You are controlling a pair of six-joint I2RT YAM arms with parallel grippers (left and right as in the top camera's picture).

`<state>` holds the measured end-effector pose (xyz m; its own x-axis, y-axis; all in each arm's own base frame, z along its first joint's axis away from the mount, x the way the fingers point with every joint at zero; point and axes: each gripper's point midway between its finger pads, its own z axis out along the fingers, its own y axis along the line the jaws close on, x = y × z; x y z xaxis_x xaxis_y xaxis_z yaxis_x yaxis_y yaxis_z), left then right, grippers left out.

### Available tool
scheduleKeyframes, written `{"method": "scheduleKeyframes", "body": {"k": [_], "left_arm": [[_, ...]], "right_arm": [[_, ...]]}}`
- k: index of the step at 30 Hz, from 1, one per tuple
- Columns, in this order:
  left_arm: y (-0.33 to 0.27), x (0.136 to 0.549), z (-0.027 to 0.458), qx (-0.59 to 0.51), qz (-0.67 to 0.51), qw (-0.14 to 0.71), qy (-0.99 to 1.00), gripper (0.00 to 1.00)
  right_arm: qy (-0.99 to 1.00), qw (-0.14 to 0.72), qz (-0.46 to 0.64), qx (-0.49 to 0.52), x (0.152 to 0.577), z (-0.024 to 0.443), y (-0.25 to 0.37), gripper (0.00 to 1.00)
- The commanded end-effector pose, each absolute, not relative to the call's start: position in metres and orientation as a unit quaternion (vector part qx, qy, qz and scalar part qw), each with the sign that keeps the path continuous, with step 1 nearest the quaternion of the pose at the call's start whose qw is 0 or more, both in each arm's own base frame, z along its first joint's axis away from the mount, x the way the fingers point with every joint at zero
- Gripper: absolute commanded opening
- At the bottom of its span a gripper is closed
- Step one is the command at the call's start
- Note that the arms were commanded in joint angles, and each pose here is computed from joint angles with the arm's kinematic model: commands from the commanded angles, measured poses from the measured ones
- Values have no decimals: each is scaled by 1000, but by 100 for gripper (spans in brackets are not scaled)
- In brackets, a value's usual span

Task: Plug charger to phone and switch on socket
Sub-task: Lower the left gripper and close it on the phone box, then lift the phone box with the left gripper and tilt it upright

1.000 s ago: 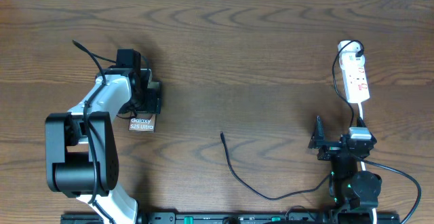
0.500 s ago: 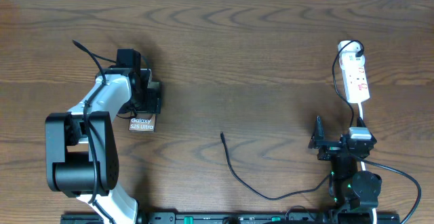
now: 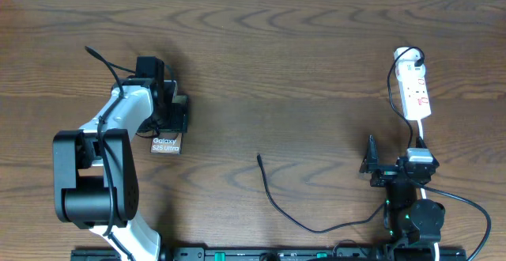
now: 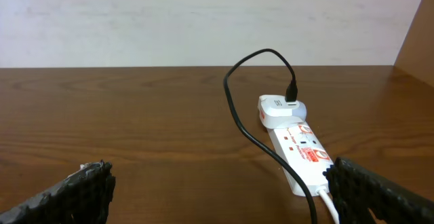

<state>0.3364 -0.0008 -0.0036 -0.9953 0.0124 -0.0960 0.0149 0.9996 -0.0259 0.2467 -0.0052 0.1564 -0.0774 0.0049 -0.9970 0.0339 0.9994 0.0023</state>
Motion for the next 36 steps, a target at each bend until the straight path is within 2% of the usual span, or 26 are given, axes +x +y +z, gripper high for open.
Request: {"method": "scheduleKeyframes", "body": {"k": [1,10,18,28,36], "left_arm": [[-14,322,-19,9,-51,12,999,19],[-17,331,-2,9,-60,27,998,10],[-20,350,60,-16,-69,115,991,9],[-56,350,142,-63,-192,204,958,9],[-87,348,178,-158,-372,166,899,7]], "right_arm": [[734,679,-16,9,246,156,-5,99],[734,678,-16,9,246,156,-5,99],[734,678,-16,9,246,156,-5,99],[734,679,-16,9,246,156,-5,99],[734,679,-16,9,246,156,-5,99]]}}
